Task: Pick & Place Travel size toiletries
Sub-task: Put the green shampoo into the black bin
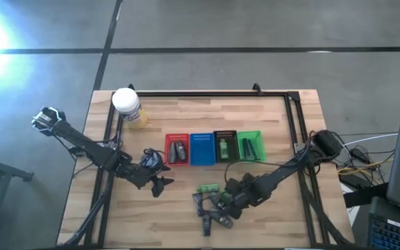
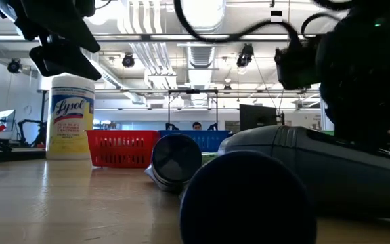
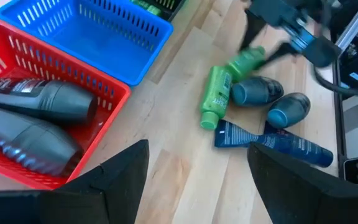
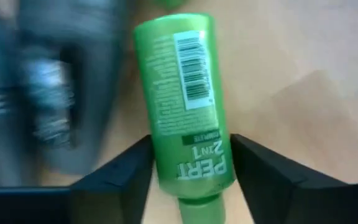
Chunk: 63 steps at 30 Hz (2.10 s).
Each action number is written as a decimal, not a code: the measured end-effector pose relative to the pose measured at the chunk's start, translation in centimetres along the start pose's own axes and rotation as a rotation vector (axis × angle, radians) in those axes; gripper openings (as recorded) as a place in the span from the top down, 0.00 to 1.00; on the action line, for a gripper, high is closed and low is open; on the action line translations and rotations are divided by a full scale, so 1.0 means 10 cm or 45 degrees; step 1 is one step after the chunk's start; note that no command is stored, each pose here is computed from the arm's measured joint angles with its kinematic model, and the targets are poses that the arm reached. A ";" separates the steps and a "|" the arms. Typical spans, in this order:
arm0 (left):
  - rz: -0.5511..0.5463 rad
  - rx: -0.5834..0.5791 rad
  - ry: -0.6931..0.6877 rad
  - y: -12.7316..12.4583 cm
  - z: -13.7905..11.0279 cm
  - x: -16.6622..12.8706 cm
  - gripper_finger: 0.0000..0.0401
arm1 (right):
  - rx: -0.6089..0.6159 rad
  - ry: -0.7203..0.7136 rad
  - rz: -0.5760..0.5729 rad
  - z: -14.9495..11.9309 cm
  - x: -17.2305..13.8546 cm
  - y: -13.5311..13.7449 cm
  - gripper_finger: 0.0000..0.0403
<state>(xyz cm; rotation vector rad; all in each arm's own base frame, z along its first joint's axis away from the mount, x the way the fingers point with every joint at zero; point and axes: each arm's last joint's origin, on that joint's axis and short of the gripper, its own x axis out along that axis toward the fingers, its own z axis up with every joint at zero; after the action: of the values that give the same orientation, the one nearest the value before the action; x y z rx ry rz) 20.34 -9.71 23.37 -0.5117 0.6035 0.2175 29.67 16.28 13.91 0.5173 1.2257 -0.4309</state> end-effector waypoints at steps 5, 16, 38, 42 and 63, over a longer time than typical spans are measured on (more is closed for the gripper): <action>0.003 0.010 0.002 0.00 0.00 0.00 0.31 | 0.052 -0.010 0.005 0.06 -0.23 -0.09 0.69; 0.038 0.017 -0.038 0.03 0.04 0.02 0.31 | 0.787 -0.372 0.022 0.77 -0.86 -0.92 0.65; -0.188 0.431 -0.005 -0.20 -0.01 0.42 0.31 | 0.504 -0.312 0.068 0.91 -0.75 -1.03 0.25; -0.165 0.582 0.035 -0.36 -0.01 0.74 0.31 | 0.355 -0.244 0.054 0.65 -0.84 -0.84 0.20; 0.126 0.608 0.361 -0.52 0.05 1.90 0.31 | 0.454 -0.305 -0.037 -0.14 -0.97 -0.50 0.25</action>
<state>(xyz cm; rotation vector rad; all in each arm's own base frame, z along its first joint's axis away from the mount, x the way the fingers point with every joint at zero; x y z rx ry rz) 37.66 -13.04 14.53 -0.0483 0.9271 0.0876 22.97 13.36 22.16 0.7294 0.9298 -0.7217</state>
